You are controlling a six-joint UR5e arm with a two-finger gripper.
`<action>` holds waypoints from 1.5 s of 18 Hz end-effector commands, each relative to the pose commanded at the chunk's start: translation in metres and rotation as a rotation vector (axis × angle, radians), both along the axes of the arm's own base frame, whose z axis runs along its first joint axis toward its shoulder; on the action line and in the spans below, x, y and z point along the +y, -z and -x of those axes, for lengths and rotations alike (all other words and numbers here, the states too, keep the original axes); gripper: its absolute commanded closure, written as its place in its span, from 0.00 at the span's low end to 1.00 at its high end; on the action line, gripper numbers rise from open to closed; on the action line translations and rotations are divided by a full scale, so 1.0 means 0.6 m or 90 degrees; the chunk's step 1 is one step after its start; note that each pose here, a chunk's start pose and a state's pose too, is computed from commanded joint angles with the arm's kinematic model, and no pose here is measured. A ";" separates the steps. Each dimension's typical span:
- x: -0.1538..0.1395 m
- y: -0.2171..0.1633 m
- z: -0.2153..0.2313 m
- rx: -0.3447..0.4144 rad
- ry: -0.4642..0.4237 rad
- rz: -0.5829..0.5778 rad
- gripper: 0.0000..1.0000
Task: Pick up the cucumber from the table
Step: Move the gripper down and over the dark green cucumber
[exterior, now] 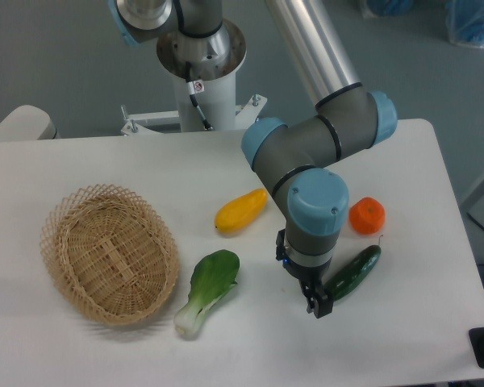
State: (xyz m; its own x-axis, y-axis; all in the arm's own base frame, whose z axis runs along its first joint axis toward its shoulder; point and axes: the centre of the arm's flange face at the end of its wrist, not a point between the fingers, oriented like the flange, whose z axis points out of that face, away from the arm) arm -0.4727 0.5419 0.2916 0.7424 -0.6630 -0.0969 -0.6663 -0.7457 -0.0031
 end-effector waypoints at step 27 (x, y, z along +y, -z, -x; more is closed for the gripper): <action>-0.006 0.102 0.058 0.002 -0.033 -0.005 0.00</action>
State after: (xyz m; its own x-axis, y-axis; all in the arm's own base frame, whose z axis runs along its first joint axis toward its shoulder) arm -0.5073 0.5382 0.2301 0.7754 -0.6228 -0.1045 -0.6268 -0.7791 -0.0076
